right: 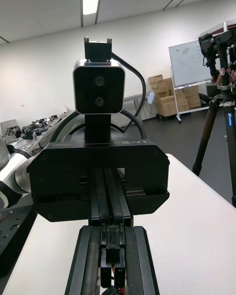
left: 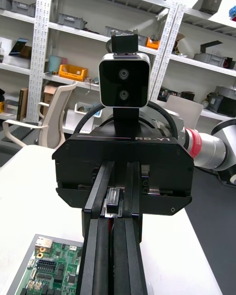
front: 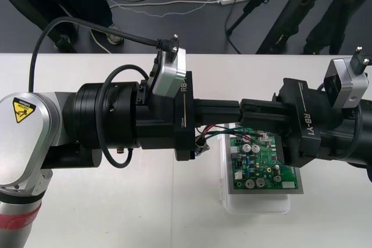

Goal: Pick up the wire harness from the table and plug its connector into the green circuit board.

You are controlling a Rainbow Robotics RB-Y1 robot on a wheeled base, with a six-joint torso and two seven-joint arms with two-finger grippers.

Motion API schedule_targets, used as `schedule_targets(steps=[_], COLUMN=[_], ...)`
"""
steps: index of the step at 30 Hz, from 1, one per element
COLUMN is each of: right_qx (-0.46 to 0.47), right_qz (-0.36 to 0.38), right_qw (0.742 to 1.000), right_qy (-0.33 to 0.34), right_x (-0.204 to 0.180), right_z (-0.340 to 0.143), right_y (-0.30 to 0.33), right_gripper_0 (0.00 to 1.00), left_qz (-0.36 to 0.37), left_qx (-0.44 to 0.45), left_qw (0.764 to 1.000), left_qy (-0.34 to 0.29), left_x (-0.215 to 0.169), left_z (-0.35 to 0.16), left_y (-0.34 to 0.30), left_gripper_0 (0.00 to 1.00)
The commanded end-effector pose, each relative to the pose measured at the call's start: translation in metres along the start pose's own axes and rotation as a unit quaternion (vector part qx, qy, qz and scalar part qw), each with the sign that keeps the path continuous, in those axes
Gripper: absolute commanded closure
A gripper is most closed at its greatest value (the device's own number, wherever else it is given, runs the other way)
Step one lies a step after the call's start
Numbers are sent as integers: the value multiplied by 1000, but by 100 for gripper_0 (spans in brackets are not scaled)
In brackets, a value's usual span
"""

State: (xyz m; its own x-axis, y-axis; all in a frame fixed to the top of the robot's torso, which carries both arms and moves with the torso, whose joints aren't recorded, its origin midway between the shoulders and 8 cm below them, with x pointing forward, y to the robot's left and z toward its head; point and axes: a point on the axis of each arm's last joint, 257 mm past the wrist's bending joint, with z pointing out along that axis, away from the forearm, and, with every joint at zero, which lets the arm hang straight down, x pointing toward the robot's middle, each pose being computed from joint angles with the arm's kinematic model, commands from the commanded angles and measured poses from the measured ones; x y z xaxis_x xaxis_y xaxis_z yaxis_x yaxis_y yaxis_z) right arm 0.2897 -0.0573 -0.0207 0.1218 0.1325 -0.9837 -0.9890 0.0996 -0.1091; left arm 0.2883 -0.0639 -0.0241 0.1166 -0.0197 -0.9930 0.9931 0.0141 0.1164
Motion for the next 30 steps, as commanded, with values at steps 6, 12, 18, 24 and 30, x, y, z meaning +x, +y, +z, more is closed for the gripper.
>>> schedule_targets(steps=[6, 12, 18, 24, 30], right_qx=[-16, -16, -16, -16, -14], right_qz=[21, 19, 18, 18, 20], right_qw=[1000, 1000, 1000, 1000, 999], right_qy=[-16, -15, -14, -5, 25], right_x=[-11, -10, -10, -7, 4], right_z=[9, 9, 8, 6, -4], right_y=[10, 10, 10, 10, 10], right_gripper_0=[0, 0, 0, 0, 0], left_qz=[6, 7, 9, 20, 24], left_qx=[5, 2, -2, -8, -17], left_qw=[999, 999, 999, 1000, 1000], left_qy=[-43, -43, -42, -23, -1], left_x=[-35, -35, -35, -30, -22], left_z=[8, 7, -2, -26, -52], left_y=[-2, -1, 3, 10, 15], left_gripper_0=[100, 100, 100, 100, 100])
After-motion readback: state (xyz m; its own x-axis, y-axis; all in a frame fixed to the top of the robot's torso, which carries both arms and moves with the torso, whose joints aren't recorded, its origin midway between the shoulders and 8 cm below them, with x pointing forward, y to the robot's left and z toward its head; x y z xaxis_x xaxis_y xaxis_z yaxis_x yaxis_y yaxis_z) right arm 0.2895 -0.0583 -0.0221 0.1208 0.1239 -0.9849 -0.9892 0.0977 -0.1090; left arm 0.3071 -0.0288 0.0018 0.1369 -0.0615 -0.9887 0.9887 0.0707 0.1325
